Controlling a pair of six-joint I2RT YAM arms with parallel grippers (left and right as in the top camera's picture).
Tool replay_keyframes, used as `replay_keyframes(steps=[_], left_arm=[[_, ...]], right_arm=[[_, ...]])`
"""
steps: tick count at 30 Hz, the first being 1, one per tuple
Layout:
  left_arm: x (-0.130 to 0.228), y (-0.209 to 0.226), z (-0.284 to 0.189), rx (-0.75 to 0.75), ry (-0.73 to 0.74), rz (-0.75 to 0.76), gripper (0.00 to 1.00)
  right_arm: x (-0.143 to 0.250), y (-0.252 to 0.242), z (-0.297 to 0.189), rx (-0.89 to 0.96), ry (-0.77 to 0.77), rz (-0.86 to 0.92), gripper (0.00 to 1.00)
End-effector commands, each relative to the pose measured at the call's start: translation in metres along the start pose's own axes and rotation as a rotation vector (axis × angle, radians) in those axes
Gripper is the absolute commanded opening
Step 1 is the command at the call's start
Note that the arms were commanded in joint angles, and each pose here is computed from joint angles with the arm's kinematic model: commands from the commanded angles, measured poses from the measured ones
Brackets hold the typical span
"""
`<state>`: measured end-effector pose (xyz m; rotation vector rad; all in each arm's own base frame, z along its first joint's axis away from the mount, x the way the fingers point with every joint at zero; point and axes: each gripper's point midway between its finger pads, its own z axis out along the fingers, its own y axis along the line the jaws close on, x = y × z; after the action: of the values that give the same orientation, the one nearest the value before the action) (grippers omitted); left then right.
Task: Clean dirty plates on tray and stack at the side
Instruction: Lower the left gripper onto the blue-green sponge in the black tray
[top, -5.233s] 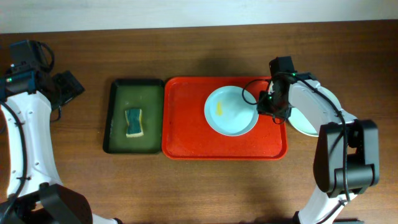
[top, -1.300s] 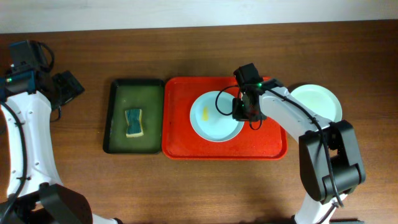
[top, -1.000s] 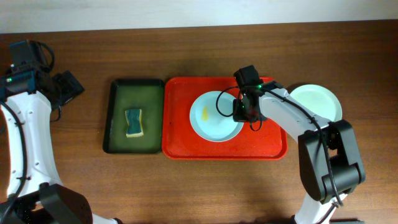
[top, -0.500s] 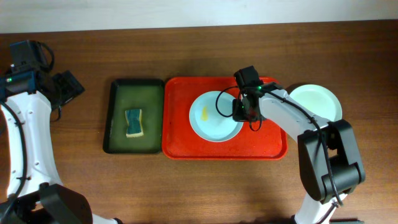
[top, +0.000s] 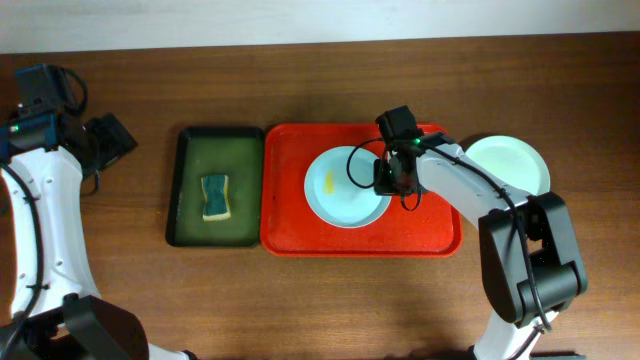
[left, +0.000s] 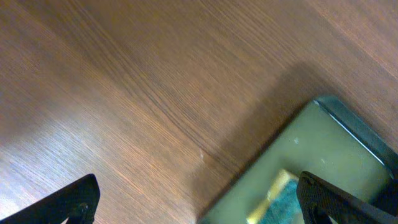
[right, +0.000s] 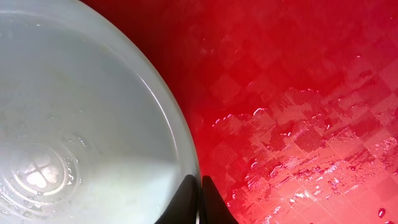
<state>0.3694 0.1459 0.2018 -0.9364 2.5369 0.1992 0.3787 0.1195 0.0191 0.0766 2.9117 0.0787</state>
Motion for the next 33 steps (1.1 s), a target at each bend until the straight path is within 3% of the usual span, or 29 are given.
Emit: replay_keyframes(steps=[1, 3, 8, 9, 10, 12, 13, 14, 19, 21, 22, 23, 24, 26, 28, 29, 33], left_arm=[[0.033, -0.002, -0.007, 0.043, 0.143, -0.010, 0.99], [0.057, -0.022, -0.012, 0.167, 0.250, 0.068, 1.00], [0.098, -0.061, -0.012, 0.254, 0.323, 0.332, 0.61], [0.110, -0.071, -0.010, 0.262, 0.337, 0.370, 0.31], [0.119, -0.079, -0.010, 0.267, 0.349, 0.401, 0.22], [0.129, -0.088, -0.014, 0.275, 0.361, 0.440, 0.32], [0.133, -0.091, -0.015, 0.277, 0.366, 0.453, 0.32], [0.135, -0.094, -0.016, 0.283, 0.366, 0.463, 0.41], [0.134, -0.096, -0.016, 0.288, 0.357, 0.465, 0.36], [0.134, -0.096, -0.016, 0.288, 0.357, 0.465, 0.45], [0.134, -0.096, -0.016, 0.288, 0.357, 0.465, 0.52], [0.134, -0.096, -0.016, 0.288, 0.357, 0.465, 0.68], [0.134, -0.096, -0.016, 0.289, 0.357, 0.465, 1.00], [0.134, -0.096, -0.016, 0.289, 0.357, 0.465, 1.00], [0.134, -0.096, -0.016, 0.288, 0.356, 0.466, 0.76], [0.134, -0.096, -0.015, 0.288, 0.357, 0.465, 0.72], [0.142, -0.094, -0.006, 0.280, 0.375, 0.467, 0.73]], right_arm=[[0.005, -0.005, 0.008, 0.018, 0.021, 0.011, 0.05], [0.005, -0.005, 0.008, 0.018, 0.020, 0.011, 0.04], [0.006, -0.005, 0.008, 0.018, 0.020, 0.010, 0.04], [0.006, -0.005, 0.008, 0.018, 0.021, 0.010, 0.04], [0.006, -0.005, 0.008, 0.018, 0.021, 0.010, 0.04], [0.006, -0.005, 0.008, 0.018, 0.021, 0.010, 0.04], [0.006, -0.005, 0.008, 0.018, 0.021, 0.010, 0.04], [0.006, -0.005, 0.008, 0.018, 0.020, 0.010, 0.04], [0.006, -0.005, 0.008, 0.018, 0.021, 0.010, 0.04], [0.006, -0.005, 0.008, 0.018, 0.020, 0.010, 0.04], [0.005, -0.005, 0.008, 0.018, 0.020, 0.010, 0.04], [0.005, -0.005, 0.008, 0.018, 0.020, 0.010, 0.04], [0.006, -0.005, 0.008, 0.018, 0.020, 0.010, 0.04], [0.005, -0.005, 0.008, 0.018, 0.020, 0.010, 0.04], [0.005, -0.005, 0.008, 0.018, 0.020, 0.010, 0.04], [0.005, -0.005, 0.008, 0.018, 0.020, 0.010, 0.04], [0.006, -0.005, 0.008, 0.018, 0.020, 0.010, 0.04]])
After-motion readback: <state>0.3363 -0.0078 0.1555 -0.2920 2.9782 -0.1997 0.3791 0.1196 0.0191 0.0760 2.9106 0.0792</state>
